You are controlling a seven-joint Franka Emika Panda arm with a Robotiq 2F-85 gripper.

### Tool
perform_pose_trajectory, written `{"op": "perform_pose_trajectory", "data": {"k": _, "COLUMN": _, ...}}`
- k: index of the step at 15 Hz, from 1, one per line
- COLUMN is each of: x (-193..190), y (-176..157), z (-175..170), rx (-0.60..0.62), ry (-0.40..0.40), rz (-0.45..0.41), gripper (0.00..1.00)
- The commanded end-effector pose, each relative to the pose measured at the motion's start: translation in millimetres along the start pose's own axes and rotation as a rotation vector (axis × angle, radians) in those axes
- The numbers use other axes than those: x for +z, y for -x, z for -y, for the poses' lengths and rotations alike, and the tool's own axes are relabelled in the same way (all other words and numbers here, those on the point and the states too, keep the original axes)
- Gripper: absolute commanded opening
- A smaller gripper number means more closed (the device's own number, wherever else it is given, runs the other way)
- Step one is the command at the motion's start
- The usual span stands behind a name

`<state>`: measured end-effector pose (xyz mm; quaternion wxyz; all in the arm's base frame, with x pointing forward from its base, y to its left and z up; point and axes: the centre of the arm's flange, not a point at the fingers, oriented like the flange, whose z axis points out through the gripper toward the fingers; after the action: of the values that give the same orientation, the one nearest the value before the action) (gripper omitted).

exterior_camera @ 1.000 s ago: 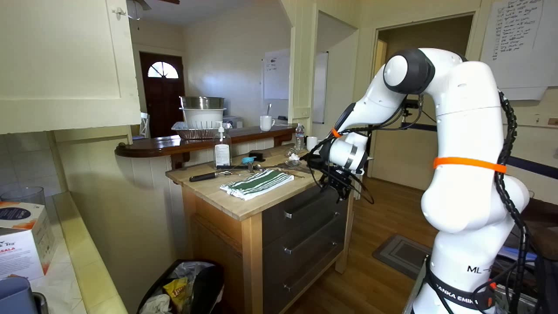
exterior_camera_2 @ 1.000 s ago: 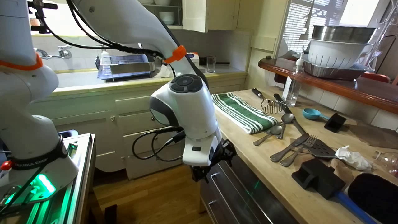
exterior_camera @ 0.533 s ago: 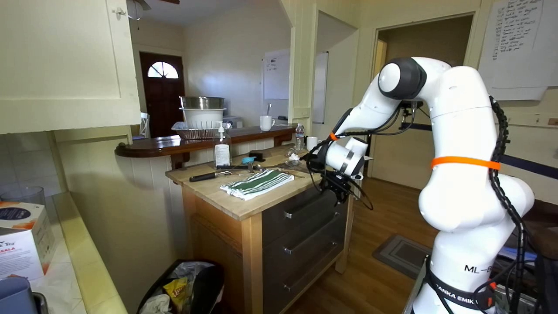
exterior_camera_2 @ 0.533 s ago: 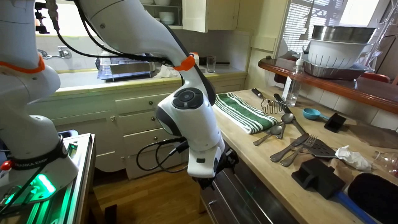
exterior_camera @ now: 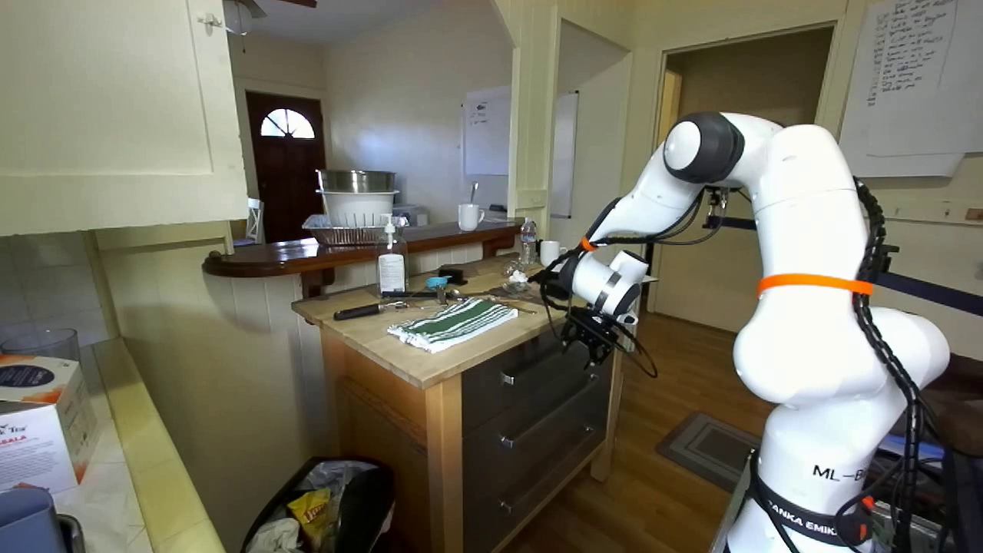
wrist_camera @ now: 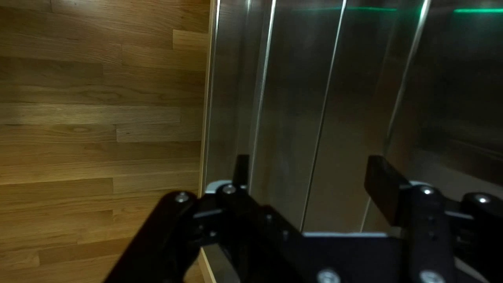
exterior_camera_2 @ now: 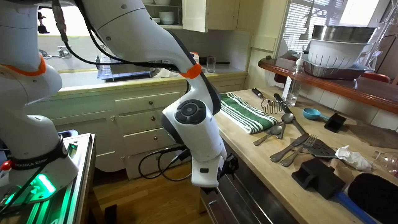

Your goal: Open the topmost drawer completely

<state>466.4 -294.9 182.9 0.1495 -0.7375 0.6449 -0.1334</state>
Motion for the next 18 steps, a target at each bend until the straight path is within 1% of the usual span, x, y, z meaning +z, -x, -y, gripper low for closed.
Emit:
{"op": "perform_pose_trajectory", "data": {"k": 1, "x": 17.0, "y": -3.0, "z": -5.1, "rx": -0.014, "ry": -0.028, "rz": 0.003, "gripper": 0.85}}
{"op": "perform_pose_trajectory", "data": {"k": 2, "x": 19.1, "y": -2.6, "z": -3.6, "rx": -0.017, "ry": -0.03, "rz": 0.009, "gripper": 0.84}}
{"op": "perform_pose_trajectory", "data": {"k": 3, "x": 21.5, "y": -2.6, "z": -1.9, "rx": -0.022, "ry": -0.035, "rz": 0.01, "gripper": 0.88}}
{"op": "perform_pose_trajectory", "data": {"k": 4, "x": 23.9, "y": -2.6, "z": 0.1, "rx": -0.026, "ry": -0.04, "rz": 0.011, "gripper": 0.85}}
{"op": "perform_pose_trajectory", "data": {"k": 6, "x": 27.7, "y": -1.6, "z": 4.5, "rx": -0.033, "ry": -0.054, "rz": 0.012, "gripper": 0.88}}
{"op": "perform_pose_trajectory", "data": {"k": 7, "x": 29.0, "y": -1.1, "z": 7.1, "rx": -0.037, "ry": -0.06, "rz": 0.016, "gripper": 0.91}}
{"op": "perform_pose_trajectory", "data": {"k": 9, "x": 33.6, "y": -1.2, "z": 10.9, "rx": -0.04, "ry": -0.072, "rz": 0.014, "gripper": 0.9}}
{"op": "perform_pose_trajectory", "data": {"k": 10, "x": 35.8, "y": -1.6, "z": 11.5, "rx": -0.038, "ry": -0.076, "rz": 0.012, "gripper": 0.87}}
{"op": "perform_pose_trajectory", "data": {"k": 12, "x": 42.8, "y": -1.7, "z": 10.6, "rx": -0.032, "ry": -0.07, "rz": 0.011, "gripper": 0.84}}
{"op": "perform_pose_trajectory", "data": {"k": 13, "x": 46.1, "y": -2.1, "z": 9.8, "rx": -0.032, "ry": -0.07, "rz": 0.002, "gripper": 0.85}}
{"op": "perform_pose_trajectory", "data": {"k": 14, "x": 50.1, "y": -1.6, "z": 9.5, "rx": -0.028, "ry": -0.066, "rz": 0.003, "gripper": 0.81}}
{"op": "perform_pose_trajectory", "data": {"k": 15, "x": 51.7, "y": -0.8, "z": 9.6, "rx": -0.029, "ry": -0.065, "rz": -0.002, "gripper": 0.71}}
{"op": "perform_pose_trajectory", "data": {"k": 16, "x": 52.1, "y": 1.0, "z": 9.3, "rx": -0.029, "ry": -0.061, "rz": -0.009, "gripper": 0.56}}
{"op": "perform_pose_trajectory", "data": {"k": 17, "x": 48.6, "y": 2.6, "z": 8.4, "rx": -0.022, "ry": -0.055, "rz": -0.008, "gripper": 0.51}}
{"op": "perform_pose_trajectory", "data": {"k": 18, "x": 44.8, "y": 4.0, "z": 7.0, "rx": -0.023, "ry": -0.049, "rz": -0.018, "gripper": 0.49}}
